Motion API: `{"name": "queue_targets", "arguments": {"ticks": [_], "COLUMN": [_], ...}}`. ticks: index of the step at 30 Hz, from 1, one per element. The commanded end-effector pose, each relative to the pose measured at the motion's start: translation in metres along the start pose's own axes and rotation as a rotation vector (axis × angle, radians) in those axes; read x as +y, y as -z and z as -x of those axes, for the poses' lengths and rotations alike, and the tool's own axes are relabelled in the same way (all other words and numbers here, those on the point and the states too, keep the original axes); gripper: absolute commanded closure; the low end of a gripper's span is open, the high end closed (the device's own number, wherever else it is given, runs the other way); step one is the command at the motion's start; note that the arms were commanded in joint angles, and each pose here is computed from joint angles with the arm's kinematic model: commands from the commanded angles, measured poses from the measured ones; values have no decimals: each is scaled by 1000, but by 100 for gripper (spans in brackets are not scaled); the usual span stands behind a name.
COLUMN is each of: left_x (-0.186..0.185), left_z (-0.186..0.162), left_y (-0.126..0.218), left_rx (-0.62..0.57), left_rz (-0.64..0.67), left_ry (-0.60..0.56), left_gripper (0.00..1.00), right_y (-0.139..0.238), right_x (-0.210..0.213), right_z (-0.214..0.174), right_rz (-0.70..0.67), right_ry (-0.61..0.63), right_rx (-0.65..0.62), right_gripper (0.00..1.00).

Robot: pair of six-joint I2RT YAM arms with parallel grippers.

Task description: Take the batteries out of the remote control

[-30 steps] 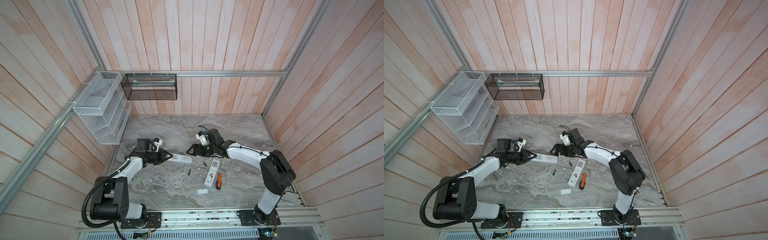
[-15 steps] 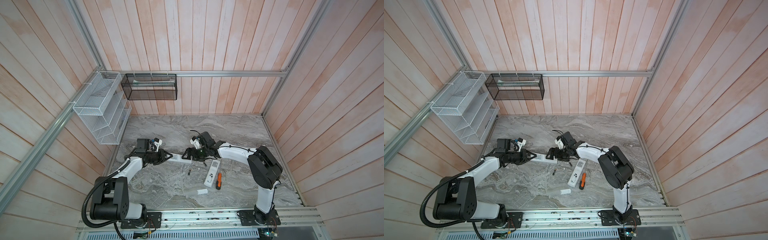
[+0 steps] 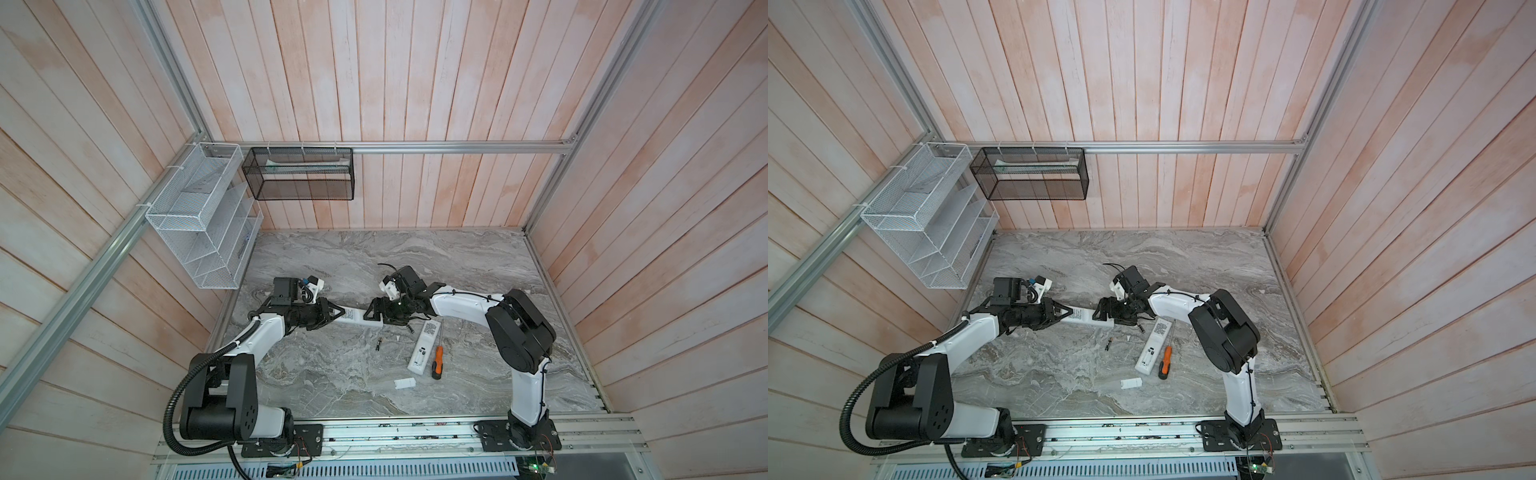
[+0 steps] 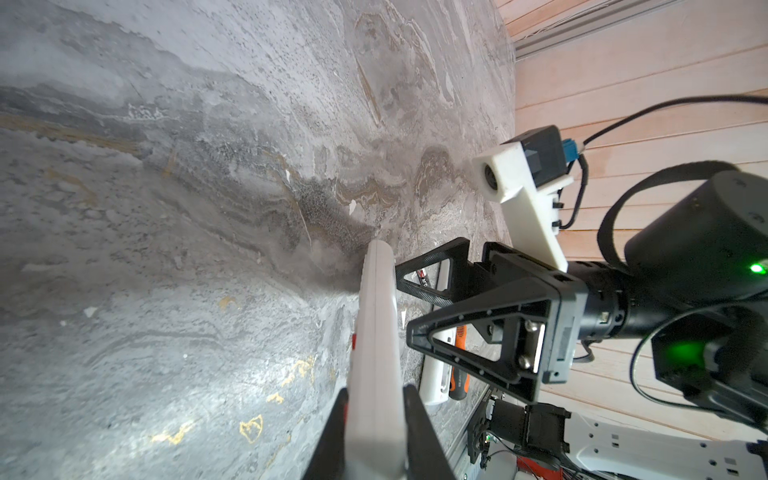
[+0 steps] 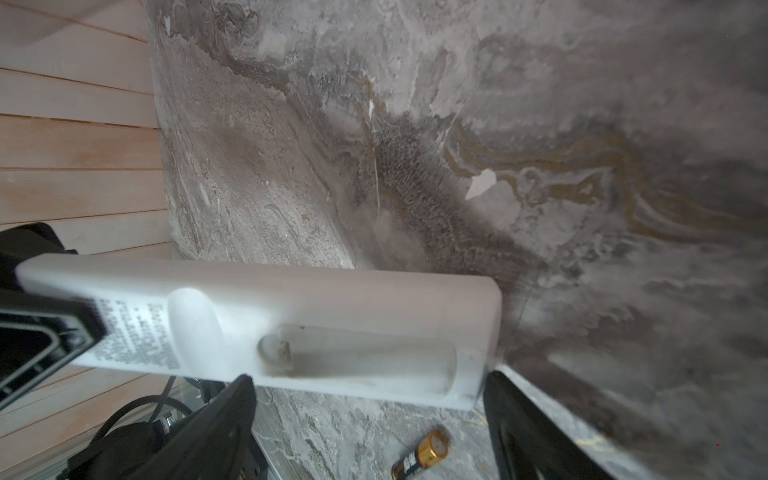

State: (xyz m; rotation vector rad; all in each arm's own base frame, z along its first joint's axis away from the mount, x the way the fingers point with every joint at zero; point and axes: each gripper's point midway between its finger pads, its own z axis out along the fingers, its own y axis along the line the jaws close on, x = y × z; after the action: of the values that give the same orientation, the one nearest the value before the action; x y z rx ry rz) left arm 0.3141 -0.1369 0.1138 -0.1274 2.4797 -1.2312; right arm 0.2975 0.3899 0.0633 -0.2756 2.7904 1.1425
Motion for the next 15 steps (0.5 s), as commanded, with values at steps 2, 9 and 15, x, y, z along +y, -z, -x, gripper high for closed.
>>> {"name": "queue_targets", "arguments": {"ticks": [2, 9, 15], "left_x": [2, 1, 0], "left_z": [4, 3, 1], "left_y": [1, 0, -1], "left_rx": [-6, -3, 3], "left_rz": [10, 1, -8], "left_ry": [-21, -20, -17], "left_gripper": [97, 98, 98], "right_y": [-6, -10, -15], "right_x": [0, 2, 2], "right_z": [3, 7, 9], "right_rz": [-23, -19, -20], "right_ry": [-18, -29, -33], "right_rx": [-4, -7, -7], "right_gripper": [16, 19, 19]}}
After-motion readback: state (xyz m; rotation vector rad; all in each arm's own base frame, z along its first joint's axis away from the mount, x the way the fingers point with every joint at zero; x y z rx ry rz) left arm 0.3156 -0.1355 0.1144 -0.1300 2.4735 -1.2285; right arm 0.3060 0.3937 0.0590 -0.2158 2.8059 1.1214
